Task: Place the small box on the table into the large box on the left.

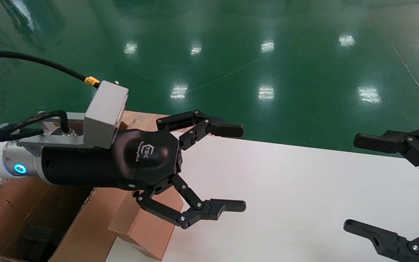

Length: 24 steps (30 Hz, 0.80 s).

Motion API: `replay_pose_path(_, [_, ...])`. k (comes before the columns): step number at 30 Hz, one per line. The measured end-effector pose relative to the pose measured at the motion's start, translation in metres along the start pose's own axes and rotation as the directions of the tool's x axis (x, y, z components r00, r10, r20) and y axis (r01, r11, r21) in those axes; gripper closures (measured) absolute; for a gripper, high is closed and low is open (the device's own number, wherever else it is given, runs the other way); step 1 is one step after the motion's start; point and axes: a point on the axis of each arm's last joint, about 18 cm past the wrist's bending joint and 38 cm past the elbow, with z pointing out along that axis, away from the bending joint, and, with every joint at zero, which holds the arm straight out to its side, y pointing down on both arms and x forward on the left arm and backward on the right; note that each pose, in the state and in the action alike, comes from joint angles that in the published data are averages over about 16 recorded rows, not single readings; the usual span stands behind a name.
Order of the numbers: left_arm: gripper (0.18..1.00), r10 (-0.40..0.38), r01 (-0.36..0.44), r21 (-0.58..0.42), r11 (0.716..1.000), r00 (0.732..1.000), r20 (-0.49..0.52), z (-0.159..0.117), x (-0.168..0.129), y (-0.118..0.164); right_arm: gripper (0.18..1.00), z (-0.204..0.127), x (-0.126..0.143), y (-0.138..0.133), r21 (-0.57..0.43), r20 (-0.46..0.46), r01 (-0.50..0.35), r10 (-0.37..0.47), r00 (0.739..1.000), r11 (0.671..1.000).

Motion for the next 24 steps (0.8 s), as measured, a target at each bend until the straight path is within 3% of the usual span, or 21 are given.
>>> replay_pose_path(24, [0.183,0.0,0.0,0.0,1.0,1.0,0.0,0.0,0.0,0.0,0.186,0.0,0.0,0.0,0.0,0.0,0.0,0.0,1.0,1.0])
